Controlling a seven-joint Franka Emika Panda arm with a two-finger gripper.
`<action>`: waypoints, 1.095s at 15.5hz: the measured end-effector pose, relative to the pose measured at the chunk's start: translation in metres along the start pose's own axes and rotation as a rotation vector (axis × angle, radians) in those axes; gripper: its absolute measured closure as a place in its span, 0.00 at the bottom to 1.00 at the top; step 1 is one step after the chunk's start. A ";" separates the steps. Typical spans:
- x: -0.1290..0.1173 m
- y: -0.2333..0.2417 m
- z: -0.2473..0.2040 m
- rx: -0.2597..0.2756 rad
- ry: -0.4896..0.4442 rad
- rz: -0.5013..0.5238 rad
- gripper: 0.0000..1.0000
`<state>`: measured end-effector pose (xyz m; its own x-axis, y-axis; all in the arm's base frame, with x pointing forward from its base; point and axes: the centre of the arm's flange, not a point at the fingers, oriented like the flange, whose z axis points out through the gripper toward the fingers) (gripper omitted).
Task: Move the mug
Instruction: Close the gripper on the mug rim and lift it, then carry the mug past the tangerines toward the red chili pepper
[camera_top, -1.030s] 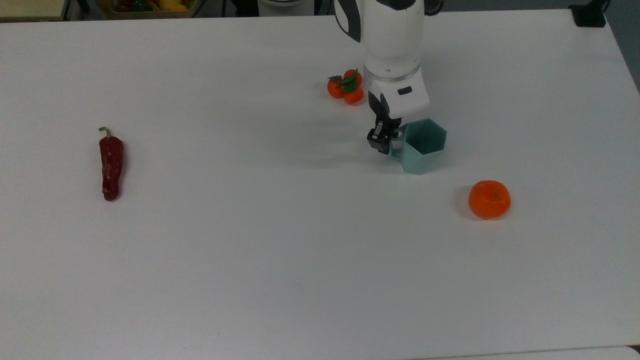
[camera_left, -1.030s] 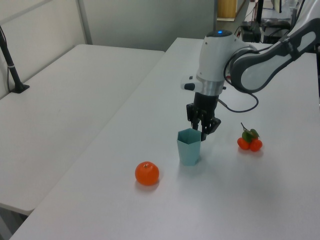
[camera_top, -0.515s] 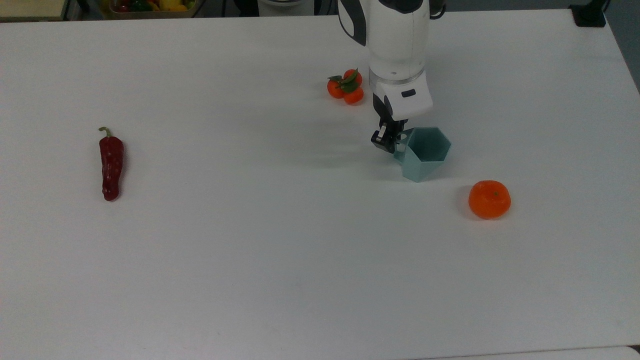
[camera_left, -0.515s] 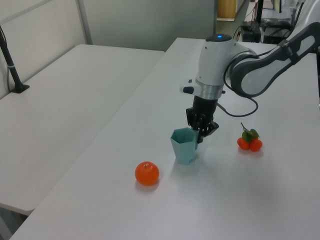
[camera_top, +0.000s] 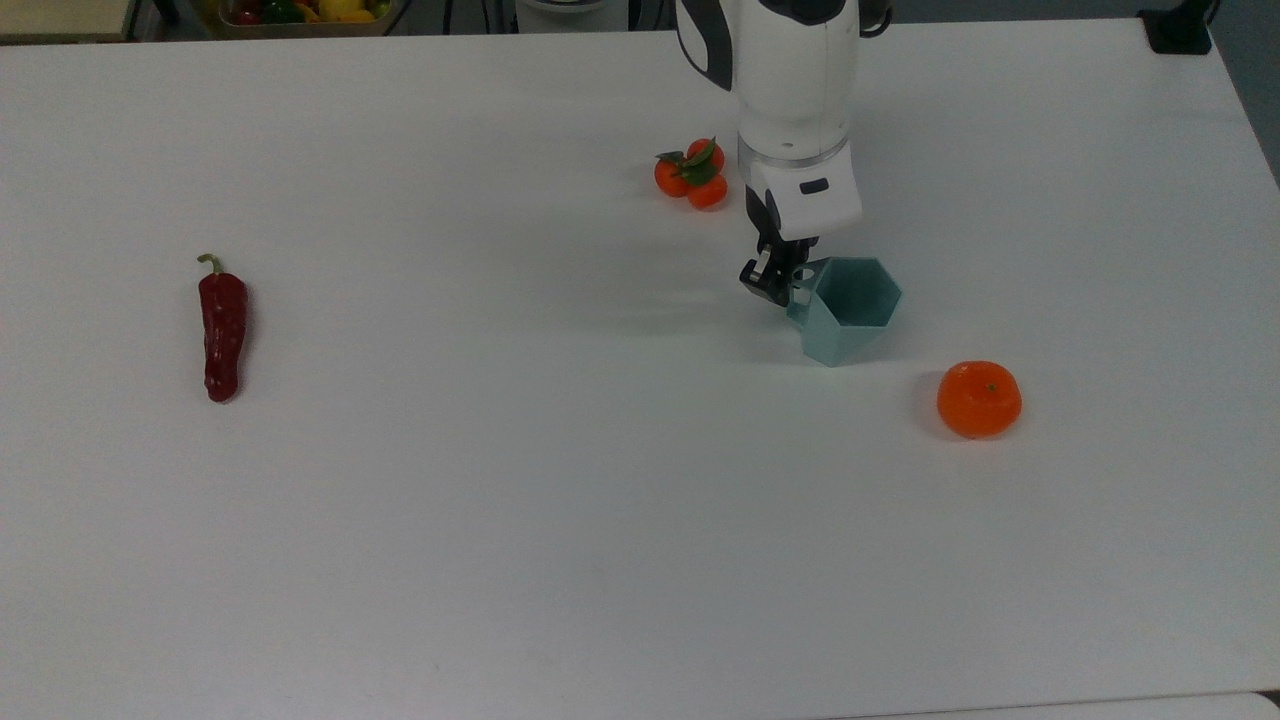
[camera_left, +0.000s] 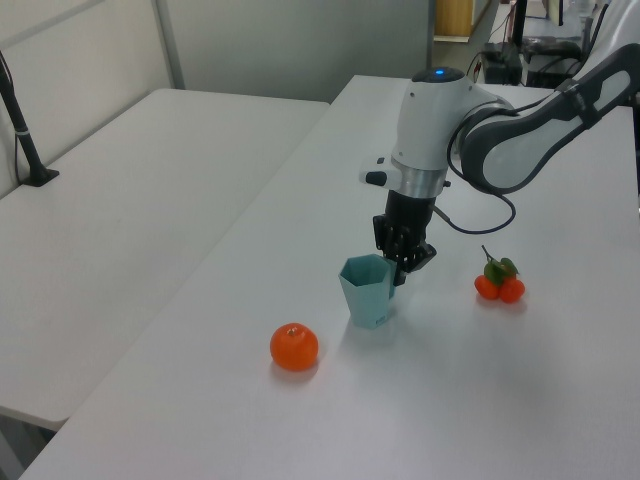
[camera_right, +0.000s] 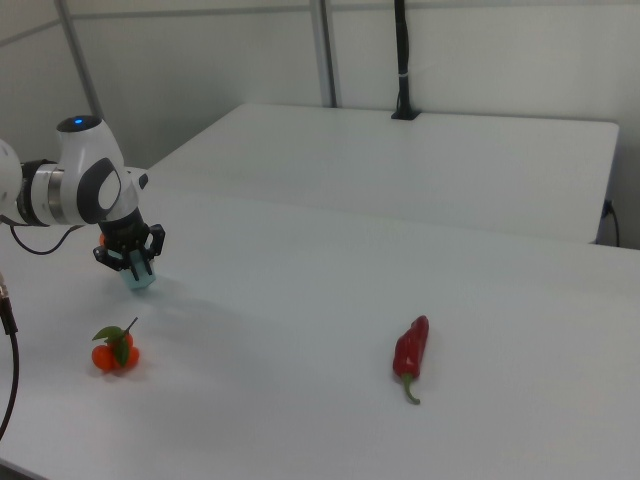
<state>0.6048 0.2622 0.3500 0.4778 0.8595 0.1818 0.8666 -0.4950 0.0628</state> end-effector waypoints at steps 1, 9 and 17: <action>0.000 0.000 -0.001 -0.001 0.001 0.002 0.76; 0.003 0.000 -0.011 -0.012 0.014 0.040 0.76; -0.006 0.020 -0.078 -0.035 0.102 0.152 0.76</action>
<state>0.6078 0.2373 0.4268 0.5843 0.7580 0.2898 0.7792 -0.6238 0.0607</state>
